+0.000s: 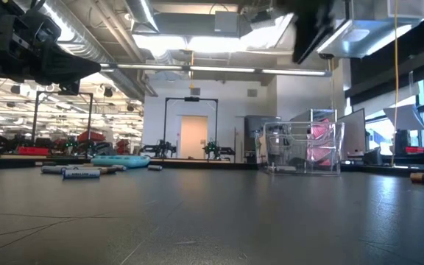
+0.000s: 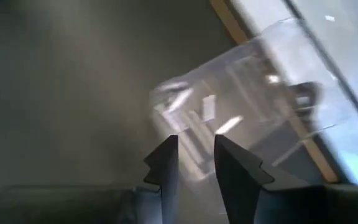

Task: Sort batteries
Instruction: Put the black battery into the bottom transparent bin

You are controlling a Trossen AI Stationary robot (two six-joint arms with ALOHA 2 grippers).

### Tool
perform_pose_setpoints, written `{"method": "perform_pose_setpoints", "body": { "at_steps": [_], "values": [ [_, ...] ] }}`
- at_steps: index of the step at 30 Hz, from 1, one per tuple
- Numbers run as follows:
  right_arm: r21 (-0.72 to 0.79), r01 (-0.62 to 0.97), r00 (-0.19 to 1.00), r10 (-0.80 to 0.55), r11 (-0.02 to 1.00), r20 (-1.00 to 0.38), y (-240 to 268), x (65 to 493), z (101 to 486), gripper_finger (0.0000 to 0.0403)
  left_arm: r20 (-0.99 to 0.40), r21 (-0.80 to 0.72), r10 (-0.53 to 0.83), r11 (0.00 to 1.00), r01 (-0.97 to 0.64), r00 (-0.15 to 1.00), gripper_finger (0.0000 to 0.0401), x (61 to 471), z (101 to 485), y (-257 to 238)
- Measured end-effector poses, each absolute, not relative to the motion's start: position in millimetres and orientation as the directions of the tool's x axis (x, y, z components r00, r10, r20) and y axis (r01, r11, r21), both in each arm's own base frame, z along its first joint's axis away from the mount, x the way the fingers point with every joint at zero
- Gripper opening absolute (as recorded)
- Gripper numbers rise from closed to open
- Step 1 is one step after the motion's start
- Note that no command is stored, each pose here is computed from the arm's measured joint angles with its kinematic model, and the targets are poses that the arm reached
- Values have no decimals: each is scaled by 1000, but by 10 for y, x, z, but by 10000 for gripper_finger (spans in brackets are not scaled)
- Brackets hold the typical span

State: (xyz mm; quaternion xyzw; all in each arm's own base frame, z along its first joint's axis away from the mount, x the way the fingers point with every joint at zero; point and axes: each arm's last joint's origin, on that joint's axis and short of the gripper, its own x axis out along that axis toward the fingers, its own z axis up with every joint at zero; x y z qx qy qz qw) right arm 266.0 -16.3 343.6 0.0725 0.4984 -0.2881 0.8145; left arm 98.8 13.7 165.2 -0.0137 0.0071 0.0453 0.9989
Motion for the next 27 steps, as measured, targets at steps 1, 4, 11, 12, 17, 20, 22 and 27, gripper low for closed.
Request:
{"method": "perform_pose_setpoints", "body": {
  "at_steps": [1, 4, 11, 12, 17, 20, 22, 27],
  "values": [
    [-151, 526, 352, -376, 837, -857, -7, 2637, 3409, 106, -16, -27, 90, 996, -91, 996, 0, 989, 1652, 137],
    [-103, 504, 368, -321, 858, -872, 418, 2568, 3269, 106, -15, -27, 90, 996, -90, 996, 0, 989, 1652, 137],
    [65, 633, 355, -215, 771, -910, 1060, 2374, 2622, 106, -16, -27, 90, 996, -90, 996, 0, 989, 1652, 137],
    [76, 657, 330, -196, 750, -924, 1092, 2334, 2519, 106, -16, -27, 90, 996, -90, 996, 0, 989, 1652, 137],
    [2, 773, 149, -179, 634, -972, 1032, 2108, 2044, 106, -16, -27, 90, 996, -91, 996, 0, 989, 1653, 137],
    [0, 780, 148, -184, 625, -972, 970, 2079, 1871, 106, -16, -27, 90, 996, -90, 996, 0, 989, 1653, 137],
    [42, 776, 192, -172, 629, -966, 929, 2114, 1783, 106, -16, -27, 90, 996, -90, 996, 0, 989, 1652, 136],
    [110, 745, 278, -155, 658, -948, 842, 2182, 1645, 106, -16, -27, 90, 996, -90, 996, 0, 989, 1652, 137]
  ]
}}
